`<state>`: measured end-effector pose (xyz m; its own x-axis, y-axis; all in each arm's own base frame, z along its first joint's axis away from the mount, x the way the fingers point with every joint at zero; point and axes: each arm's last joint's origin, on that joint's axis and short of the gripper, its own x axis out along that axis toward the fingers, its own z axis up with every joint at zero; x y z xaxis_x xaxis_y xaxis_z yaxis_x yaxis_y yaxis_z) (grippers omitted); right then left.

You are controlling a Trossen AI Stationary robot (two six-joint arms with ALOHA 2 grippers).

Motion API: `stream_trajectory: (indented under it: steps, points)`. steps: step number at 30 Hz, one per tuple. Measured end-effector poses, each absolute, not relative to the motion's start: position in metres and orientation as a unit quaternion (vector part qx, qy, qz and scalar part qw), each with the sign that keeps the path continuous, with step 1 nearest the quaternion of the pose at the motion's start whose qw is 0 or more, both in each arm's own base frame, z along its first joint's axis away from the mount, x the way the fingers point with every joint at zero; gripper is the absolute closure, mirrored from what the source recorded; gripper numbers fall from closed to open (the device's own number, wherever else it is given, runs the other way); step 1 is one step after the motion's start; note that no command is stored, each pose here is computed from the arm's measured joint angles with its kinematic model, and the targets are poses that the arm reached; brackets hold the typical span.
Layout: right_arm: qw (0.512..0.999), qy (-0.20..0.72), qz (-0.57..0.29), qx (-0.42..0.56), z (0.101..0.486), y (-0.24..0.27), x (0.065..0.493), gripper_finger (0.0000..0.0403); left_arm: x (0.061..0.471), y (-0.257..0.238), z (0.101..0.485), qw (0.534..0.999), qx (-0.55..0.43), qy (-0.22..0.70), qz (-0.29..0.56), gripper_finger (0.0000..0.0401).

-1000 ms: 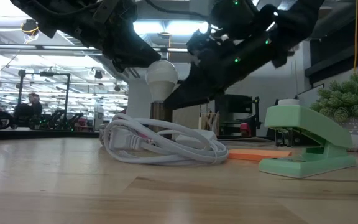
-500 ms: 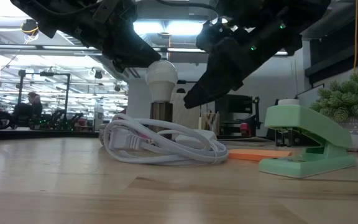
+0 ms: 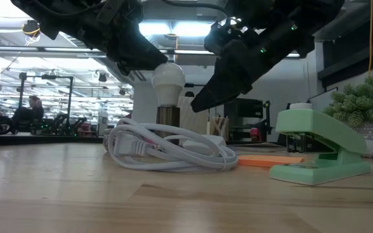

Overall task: Screw lightbulb
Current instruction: Insert the lightbulb into the lamp

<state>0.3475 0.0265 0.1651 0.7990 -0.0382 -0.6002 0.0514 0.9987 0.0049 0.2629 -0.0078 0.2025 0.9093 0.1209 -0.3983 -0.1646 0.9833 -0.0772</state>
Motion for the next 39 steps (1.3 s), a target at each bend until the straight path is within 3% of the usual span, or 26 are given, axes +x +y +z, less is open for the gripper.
stream_trajectory:
  steps: [10,15,23,31,39]
  points:
    - [0.947,0.31,-0.083,0.012,0.165,0.023,0.347,0.0324,0.263,-0.008,0.203,0.976,-0.055,0.2,0.073,0.027]
    - [0.947,0.31,-0.083,0.012,0.165,0.023,0.347,0.0394,0.263,-0.008,0.203,0.976,-0.055,0.2,0.073,0.027]
    - [0.947,0.299,-0.117,0.009,0.167,0.021,0.348,0.0359,0.263,-0.008,0.203,0.976,-0.055,0.2,0.073,0.027]
    - [0.947,0.252,-0.195,-0.046,0.183,0.017,0.356,0.0397,0.263,-0.008,0.203,0.976,-0.055,0.2,0.073,0.027]
    - [0.946,0.242,-0.2,-0.083,0.218,0.018,0.375,0.0382,0.263,-0.008,0.202,0.976,-0.055,0.2,0.073,0.027]
